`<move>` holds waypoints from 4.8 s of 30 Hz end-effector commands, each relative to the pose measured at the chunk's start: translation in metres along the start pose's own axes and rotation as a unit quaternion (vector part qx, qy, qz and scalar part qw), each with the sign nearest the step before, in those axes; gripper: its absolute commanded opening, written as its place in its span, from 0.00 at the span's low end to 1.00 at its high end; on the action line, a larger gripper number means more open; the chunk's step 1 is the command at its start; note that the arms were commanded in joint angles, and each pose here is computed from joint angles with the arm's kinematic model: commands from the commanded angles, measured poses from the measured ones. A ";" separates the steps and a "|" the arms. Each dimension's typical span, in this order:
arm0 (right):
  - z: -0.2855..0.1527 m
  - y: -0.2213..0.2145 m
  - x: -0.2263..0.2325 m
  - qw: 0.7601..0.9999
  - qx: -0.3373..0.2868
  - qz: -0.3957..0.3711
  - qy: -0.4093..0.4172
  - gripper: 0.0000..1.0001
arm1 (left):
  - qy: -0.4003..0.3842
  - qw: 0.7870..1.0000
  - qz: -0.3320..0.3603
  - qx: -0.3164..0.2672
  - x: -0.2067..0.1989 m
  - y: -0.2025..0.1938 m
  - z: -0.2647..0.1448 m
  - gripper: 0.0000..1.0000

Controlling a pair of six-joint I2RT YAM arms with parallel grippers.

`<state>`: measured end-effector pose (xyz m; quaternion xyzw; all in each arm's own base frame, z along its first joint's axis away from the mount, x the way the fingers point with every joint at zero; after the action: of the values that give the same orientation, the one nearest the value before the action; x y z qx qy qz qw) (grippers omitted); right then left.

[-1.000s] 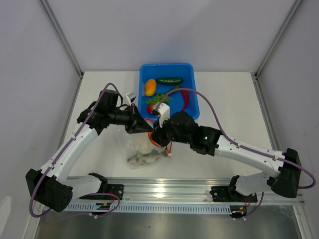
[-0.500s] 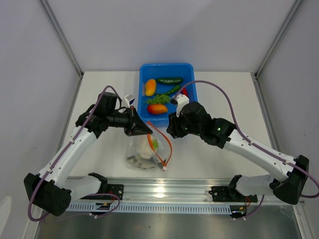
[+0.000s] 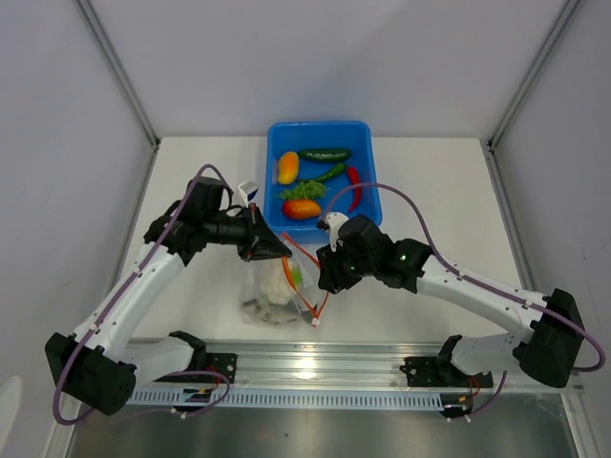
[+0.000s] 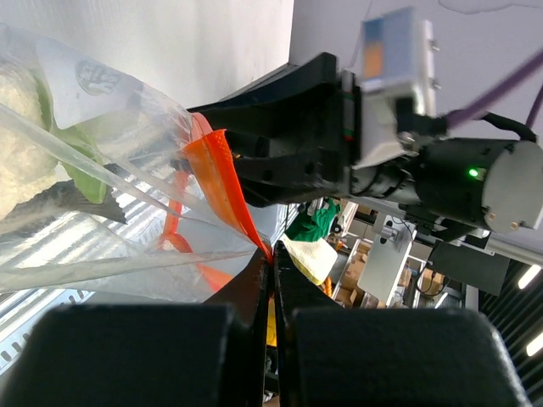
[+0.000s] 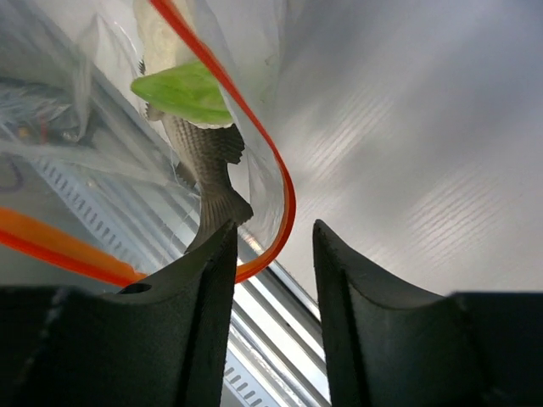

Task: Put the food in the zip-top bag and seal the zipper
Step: Adjust the zipper food storage bag at the center of the board, then pick up the fake fruit from the bin.

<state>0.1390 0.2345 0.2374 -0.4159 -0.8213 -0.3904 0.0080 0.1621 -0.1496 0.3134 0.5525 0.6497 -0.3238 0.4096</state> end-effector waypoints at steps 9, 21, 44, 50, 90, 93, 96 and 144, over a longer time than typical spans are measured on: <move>0.028 -0.002 0.007 0.999 0.003 0.004 0.033 0.08 | -0.009 1.000 0.029 -0.008 -0.009 -0.009 -0.012 0.01; -0.039 0.077 0.057 0.990 -0.072 -0.029 0.117 0.00 | 0.051 0.994 0.055 -0.082 -0.005 -0.018 -0.027 0.00; -0.039 0.104 0.042 0.997 -0.063 -0.035 0.034 0.56 | 0.087 0.991 0.042 -0.092 0.009 -0.013 -0.024 0.01; -0.061 0.146 0.035 0.985 -0.170 -0.024 -0.004 0.75 | 0.086 0.992 0.041 -0.084 0.013 -0.010 -0.020 0.01; 0.179 0.204 -0.186 0.936 -0.106 0.246 -0.227 0.99 | 0.204 0.977 0.039 -0.049 0.071 -0.049 -0.031 0.01; 0.192 0.198 -0.191 0.941 -0.095 0.245 -0.214 0.99 | 0.204 0.977 0.041 -0.049 0.071 -0.049 -0.032 0.00; 0.203 0.195 -0.194 0.945 -0.092 0.246 -0.196 0.99 | 0.205 0.977 0.044 -0.050 0.069 -0.049 -0.034 0.01; 0.146 0.264 -0.176 0.951 -0.217 0.170 -0.141 0.00 | 0.160 0.986 0.035 -0.036 0.067 -0.045 -0.025 0.00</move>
<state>0.4779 0.3071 0.1618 -0.6309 -0.6539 -0.4069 -0.0939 0.1076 -0.1040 0.2602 0.6105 0.7040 -0.1850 0.3124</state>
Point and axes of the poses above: each gripper's point midway between its finger pads, its own z axis out along the fingers, its own x axis along the line the jaws close on, y = z × x, the point moved 10 cm from there along -z, back along the fingers, and after that the axes turned 1 degree about z, right-handed, at the moved point
